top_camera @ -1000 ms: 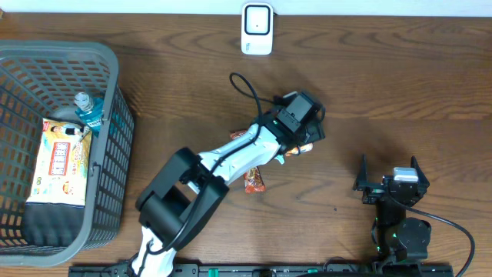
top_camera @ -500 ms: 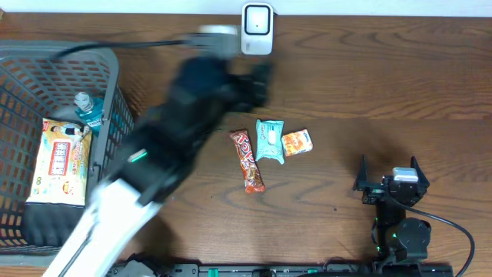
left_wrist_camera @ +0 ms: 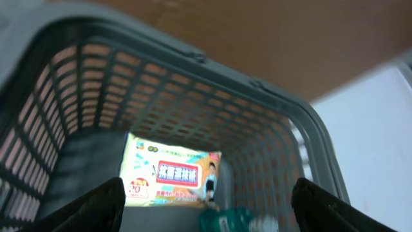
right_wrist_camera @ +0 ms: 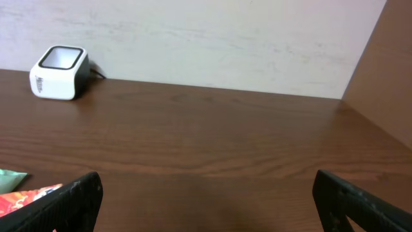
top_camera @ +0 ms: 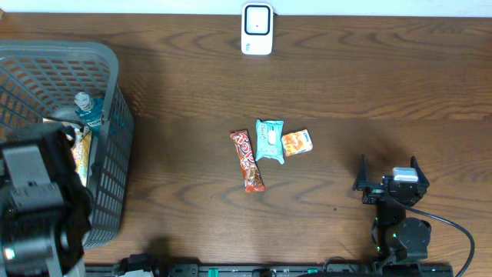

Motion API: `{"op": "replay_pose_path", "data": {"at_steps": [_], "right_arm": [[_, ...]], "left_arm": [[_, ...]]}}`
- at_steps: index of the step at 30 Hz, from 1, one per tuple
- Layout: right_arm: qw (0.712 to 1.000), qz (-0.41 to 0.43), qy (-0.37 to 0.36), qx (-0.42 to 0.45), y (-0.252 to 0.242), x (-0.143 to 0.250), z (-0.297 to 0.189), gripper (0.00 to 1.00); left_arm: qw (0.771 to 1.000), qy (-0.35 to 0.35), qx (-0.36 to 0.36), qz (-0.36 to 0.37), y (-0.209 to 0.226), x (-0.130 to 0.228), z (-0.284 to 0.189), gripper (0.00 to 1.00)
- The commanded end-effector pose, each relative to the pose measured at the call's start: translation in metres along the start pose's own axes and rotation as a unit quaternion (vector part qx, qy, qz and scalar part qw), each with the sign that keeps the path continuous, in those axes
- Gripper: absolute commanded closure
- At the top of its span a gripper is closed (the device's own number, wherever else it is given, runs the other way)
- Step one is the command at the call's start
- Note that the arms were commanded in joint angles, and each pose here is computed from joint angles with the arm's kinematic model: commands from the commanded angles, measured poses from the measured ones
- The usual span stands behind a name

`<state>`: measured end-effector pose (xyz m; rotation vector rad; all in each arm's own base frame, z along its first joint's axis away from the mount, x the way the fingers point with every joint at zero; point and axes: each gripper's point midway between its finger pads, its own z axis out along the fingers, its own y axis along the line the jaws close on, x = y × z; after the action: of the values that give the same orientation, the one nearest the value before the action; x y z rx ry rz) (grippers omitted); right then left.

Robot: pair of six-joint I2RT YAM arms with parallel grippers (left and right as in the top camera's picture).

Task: Scan the item barcode
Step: 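Carry the orange pack with the left gripper and drop it beside the wipes, then reach the left gripper into the basket and grasp the large yellow snack bag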

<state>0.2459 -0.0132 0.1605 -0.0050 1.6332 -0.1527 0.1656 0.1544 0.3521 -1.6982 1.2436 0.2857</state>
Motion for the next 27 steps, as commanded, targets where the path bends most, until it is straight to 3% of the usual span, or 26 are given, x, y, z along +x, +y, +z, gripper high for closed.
{"op": "replay_pose_path", "data": {"at_steps": [1, 9, 13, 17, 23, 27], "right_arm": [[1.0, 0.006, -0.001, 0.004, -0.001, 0.0, 0.0, 0.01], [1.0, 0.006, -0.001, 0.004, -0.001, 0.0, 0.0, 0.01], [1.0, 0.006, -0.001, 0.004, -0.001, 0.0, 0.0, 0.01], [1.0, 0.006, -0.001, 0.004, -0.001, 0.0, 0.0, 0.01], [1.0, 0.006, -0.001, 0.004, -0.001, 0.0, 0.0, 0.01], [1.0, 0.006, -0.001, 0.004, -0.001, 0.0, 0.0, 0.01]], "left_arm": [[0.991, 0.043, -0.079, -0.098, 0.009, 0.025, 0.036, 0.16], [0.964, 0.144, -0.21, -0.08, 0.018, 0.09, 0.107, 0.06], [0.955, 0.146, -0.252, -0.06, 0.026, 0.107, 0.129, 0.06], [0.935, 0.133, -0.309, -0.116, 0.039, 0.125, 0.15, 0.04], [0.876, 0.112, -0.397, -0.25, 0.058, 0.163, 0.172, 0.02], [0.858, 0.12, -0.416, -0.277, 0.06, 0.187, 0.188, 0.02]]}}
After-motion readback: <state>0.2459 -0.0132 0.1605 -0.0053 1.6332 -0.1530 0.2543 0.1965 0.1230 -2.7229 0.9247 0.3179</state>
